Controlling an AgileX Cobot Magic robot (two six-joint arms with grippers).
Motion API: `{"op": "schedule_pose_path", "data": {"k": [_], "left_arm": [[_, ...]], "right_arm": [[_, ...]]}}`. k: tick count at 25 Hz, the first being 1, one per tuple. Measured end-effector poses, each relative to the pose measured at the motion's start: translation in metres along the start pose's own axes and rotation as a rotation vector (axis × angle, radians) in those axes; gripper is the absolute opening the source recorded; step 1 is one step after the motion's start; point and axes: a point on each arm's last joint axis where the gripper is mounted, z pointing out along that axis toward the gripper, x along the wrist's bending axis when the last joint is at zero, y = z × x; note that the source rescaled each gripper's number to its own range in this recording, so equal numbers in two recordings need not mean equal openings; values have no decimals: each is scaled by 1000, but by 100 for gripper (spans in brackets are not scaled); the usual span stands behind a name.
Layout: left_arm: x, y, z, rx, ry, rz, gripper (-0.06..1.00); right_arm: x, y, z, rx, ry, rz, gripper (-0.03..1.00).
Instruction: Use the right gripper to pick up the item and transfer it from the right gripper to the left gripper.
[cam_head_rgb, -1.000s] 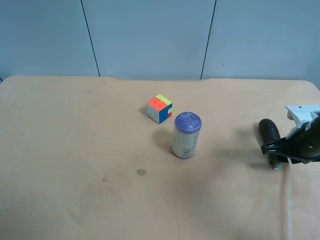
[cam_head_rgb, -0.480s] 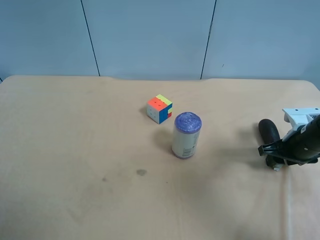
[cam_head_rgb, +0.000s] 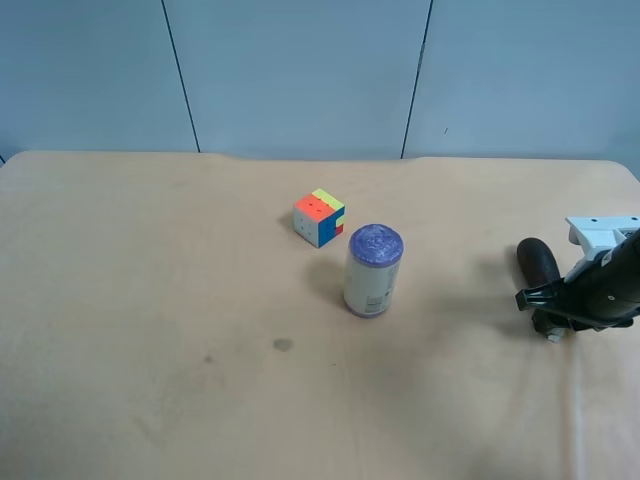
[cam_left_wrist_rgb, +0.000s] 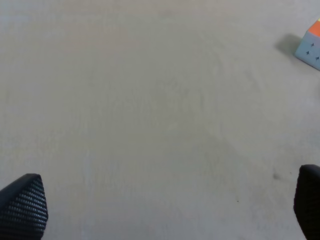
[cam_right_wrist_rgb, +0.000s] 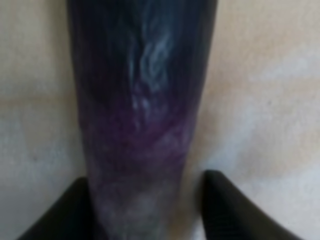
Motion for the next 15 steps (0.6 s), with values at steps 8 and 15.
{"op": "schedule_pose_path", "data": {"k": [8, 15], "left_arm": [[0, 0, 0, 0, 0, 0, 100], [0, 0, 0, 0, 0, 0, 100]], "right_arm": [[0, 1, -15, -14, 1, 11, 0], [3, 1, -17, -17, 8, 15, 0]]}}
